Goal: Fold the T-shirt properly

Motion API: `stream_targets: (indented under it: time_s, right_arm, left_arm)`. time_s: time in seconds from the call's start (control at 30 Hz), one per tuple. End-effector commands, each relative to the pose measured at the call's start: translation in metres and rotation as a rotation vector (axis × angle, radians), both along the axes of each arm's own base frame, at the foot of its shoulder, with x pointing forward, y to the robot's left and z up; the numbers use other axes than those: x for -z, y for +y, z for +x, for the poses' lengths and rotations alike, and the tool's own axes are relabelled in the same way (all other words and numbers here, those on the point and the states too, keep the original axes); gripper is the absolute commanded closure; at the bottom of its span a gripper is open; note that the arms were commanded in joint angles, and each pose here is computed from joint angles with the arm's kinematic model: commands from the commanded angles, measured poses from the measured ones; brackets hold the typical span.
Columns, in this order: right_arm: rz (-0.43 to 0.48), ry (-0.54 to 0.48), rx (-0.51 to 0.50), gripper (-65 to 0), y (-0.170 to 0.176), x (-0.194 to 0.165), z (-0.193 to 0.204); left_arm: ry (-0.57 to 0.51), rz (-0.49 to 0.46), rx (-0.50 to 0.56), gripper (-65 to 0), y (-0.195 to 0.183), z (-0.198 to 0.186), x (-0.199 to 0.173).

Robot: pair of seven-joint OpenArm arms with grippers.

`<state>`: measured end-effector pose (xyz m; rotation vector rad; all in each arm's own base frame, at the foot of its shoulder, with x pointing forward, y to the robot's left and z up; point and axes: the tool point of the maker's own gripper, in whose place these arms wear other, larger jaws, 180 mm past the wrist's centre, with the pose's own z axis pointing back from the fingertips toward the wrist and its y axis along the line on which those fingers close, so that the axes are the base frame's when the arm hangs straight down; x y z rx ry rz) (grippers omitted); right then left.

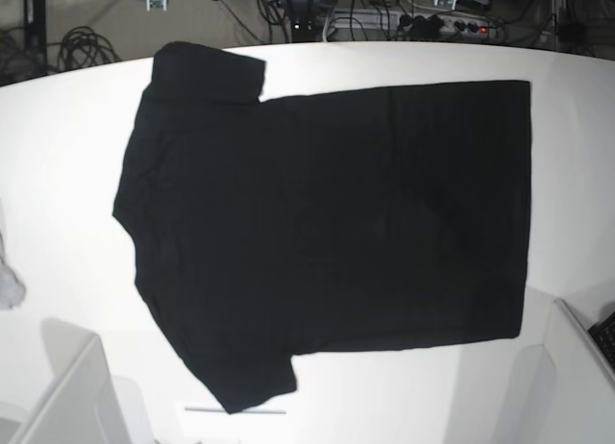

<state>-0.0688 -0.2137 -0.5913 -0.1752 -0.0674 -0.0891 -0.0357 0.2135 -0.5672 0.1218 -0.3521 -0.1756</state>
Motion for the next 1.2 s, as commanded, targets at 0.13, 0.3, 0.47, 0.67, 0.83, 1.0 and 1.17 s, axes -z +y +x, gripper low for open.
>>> stream_targets:
  time_s: [0.13,0.3,0.47,0.67,0.83,1.0,1.17]
  right_arm:
    - [-0.054,-0.032,0.043,0.0,-0.02,-0.029,0.004]
    - [-0.097,-0.066,0.074,0.0,-0.036,-0.054,0.016]
    - [-0.129,-0.122,0.059,0.0,-0.045,-0.085,0.039]
    - [-0.154,-0.227,0.032,0.0,-0.044,-0.129,0.079]
    - [-0.19,-0.357,0.082,0.0,-0.046,-0.174,0.118]
    - [-0.193,-0.452,0.099,0.0,-0.046,-0.191,0.156]
    - [-0.098,-0.543,0.07,-16.1,-0.028,-0.197,0.191]
  left_arm:
    - [-0.07,-0.02,0.032,0.0,-0.009,0.002,-0.032]
    - [-0.14,-0.044,0.068,0.0,-0.019,0.012,-0.065]
    - [-0.226,-0.069,0.119,0.0,-0.029,0.03,-0.106]
    - [-0.335,-0.045,0.121,0.0,-0.022,0.055,-0.154]
    - [-0.414,-0.015,0.12,0.0,-0.014,0.077,-0.177]
    - [-0.478,-0.023,0.13,0.0,-0.02,0.095,-0.193]
    - [-0.503,-0.021,0.127,0.0,-0.019,0.105,-0.195]
